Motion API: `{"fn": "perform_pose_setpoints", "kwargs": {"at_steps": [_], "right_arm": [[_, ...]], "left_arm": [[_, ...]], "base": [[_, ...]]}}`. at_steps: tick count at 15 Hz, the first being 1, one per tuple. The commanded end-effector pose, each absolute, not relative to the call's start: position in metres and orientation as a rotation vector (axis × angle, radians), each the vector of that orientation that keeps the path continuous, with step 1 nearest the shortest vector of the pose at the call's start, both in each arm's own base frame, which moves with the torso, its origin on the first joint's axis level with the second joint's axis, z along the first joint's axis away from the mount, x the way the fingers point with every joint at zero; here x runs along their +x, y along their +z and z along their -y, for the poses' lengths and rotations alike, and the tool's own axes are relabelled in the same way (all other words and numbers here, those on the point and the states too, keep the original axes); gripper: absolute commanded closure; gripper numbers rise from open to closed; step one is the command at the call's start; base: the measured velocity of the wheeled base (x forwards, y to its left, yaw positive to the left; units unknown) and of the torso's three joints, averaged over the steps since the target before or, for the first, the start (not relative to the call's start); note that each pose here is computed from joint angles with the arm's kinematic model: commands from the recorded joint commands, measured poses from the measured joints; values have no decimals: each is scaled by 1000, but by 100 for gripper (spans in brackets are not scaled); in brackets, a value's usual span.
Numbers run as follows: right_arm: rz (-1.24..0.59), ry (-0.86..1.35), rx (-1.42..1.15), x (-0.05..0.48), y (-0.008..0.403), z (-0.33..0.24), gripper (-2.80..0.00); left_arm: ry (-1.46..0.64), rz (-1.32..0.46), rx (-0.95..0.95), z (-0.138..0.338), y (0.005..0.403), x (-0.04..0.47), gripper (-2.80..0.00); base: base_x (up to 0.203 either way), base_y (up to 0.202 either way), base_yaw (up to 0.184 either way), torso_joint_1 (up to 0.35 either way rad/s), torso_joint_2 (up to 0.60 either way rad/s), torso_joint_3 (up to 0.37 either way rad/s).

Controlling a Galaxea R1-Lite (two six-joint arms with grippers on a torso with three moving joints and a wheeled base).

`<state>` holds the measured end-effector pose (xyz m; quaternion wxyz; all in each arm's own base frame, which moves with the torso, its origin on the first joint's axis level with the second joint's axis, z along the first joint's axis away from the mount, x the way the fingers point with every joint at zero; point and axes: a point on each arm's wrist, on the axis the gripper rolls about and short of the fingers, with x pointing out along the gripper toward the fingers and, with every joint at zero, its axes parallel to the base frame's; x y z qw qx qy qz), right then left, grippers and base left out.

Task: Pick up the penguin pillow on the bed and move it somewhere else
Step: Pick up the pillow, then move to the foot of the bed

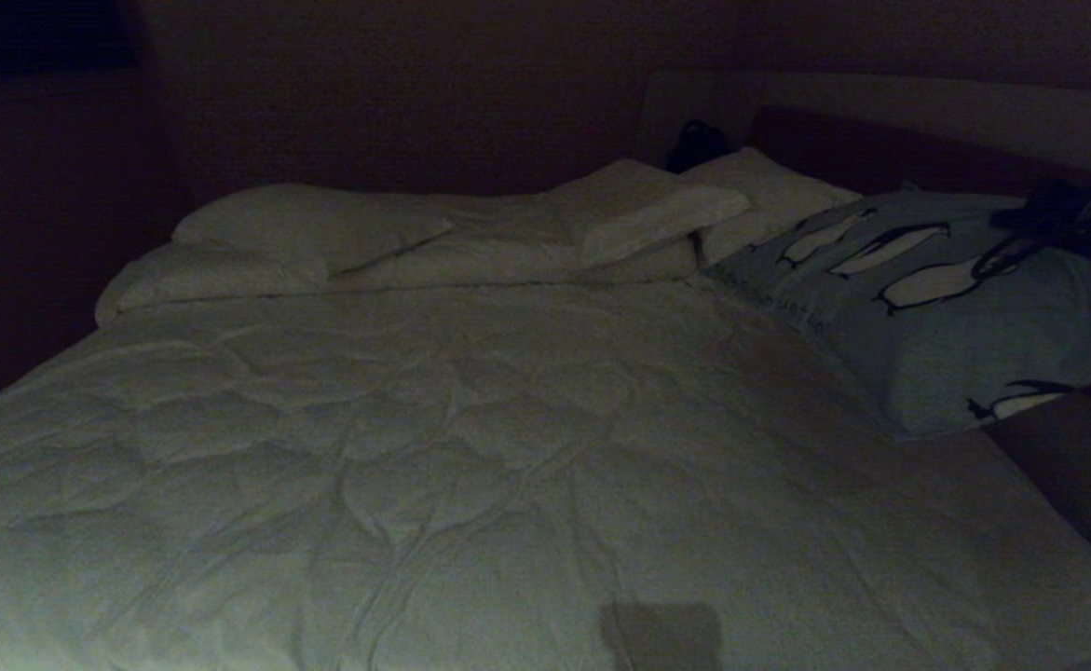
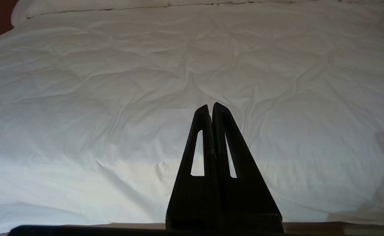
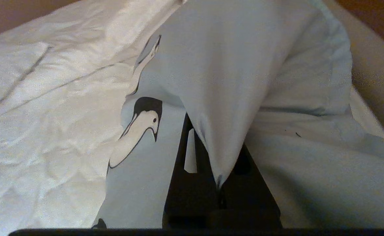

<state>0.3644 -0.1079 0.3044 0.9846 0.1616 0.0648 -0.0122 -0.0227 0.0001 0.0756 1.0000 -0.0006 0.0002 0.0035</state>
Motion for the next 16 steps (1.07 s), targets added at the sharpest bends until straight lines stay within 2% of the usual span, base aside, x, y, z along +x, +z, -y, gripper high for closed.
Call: {"fn": "perform_pose_setpoints", "kwargs": {"at_steps": [1,16], "right_arm": [[-131,-12,330,364,305,104,0],[-134,9,336,366,305,96,0]], "left_arm": [[8,1,0,0,76,-23,0],[8,0,0,0,76,-23,0]], "base": [[0,0,0,0,0,0],[0,0,0,0,0,0]]}}
